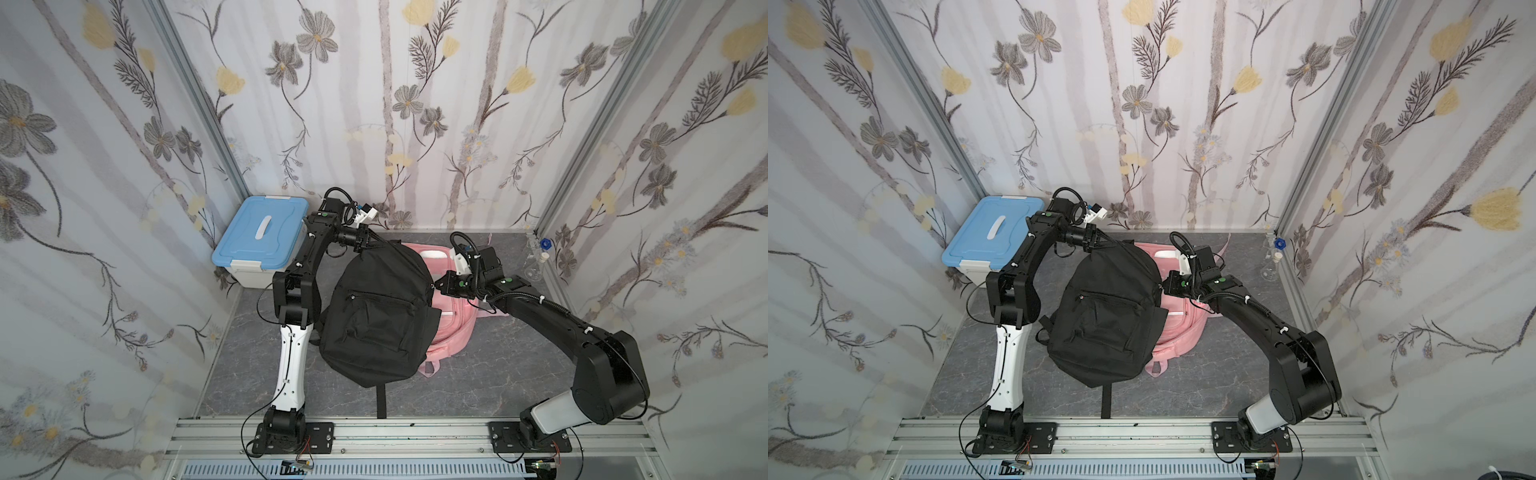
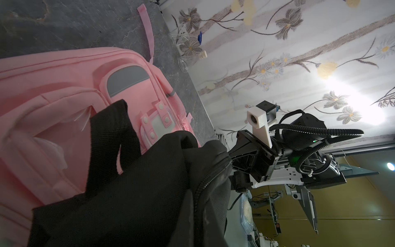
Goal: Zip up the backpack
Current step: Zip the zipper on the backpack.
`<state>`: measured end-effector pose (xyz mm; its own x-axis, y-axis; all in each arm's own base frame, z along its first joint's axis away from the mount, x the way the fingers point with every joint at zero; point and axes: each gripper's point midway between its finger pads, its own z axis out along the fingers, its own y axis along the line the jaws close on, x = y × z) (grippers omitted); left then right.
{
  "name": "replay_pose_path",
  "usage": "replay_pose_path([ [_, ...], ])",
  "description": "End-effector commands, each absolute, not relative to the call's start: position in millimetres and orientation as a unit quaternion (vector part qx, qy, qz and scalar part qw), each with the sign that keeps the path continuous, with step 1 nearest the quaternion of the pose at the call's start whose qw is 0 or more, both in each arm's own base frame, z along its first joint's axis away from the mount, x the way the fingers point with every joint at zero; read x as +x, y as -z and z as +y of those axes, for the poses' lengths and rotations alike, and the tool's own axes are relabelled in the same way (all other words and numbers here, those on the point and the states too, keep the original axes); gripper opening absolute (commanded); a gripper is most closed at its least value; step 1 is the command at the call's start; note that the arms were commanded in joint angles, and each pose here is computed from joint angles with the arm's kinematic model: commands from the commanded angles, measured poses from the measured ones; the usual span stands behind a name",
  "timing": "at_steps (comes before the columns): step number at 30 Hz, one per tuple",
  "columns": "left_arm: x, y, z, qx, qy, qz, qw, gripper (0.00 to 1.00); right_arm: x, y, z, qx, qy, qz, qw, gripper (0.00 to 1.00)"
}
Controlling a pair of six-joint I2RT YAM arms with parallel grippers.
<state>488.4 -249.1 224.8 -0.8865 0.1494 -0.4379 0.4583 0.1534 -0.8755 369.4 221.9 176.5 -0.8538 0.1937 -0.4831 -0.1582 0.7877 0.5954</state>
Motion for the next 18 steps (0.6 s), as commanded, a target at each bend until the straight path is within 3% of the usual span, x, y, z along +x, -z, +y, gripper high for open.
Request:
replay_pose_path([
  [1,500.7,-231.8,-242.5,0.210,0.604,0.752,0.158,0.00,358.0,-155.4,208.6,0.020,-0.278,0.932,0.229,0.00],
  [11,532.0,-186.3,-242.4,0.150,0.554,0.805,0.150,0.00,358.7,-135.2,215.0,0.033,-0.299,0.929,0.217,0.00],
  [13,530.4,-177.8,-249.3,0.144,0.547,0.812,0.141,0.05,365.0,-131.1,212.2,0.049,-0.289,0.930,0.222,0.00],
  [14,532.6,-167.3,-251.8,0.132,0.532,0.825,0.138,0.00,368.4,-128.7,208.3,0.062,-0.280,0.930,0.229,0.00],
  [18,521.7,-144.1,-269.0,0.123,0.500,0.847,0.129,0.00,383.1,-126.7,203.3,0.105,-0.297,0.915,0.251,0.00],
])
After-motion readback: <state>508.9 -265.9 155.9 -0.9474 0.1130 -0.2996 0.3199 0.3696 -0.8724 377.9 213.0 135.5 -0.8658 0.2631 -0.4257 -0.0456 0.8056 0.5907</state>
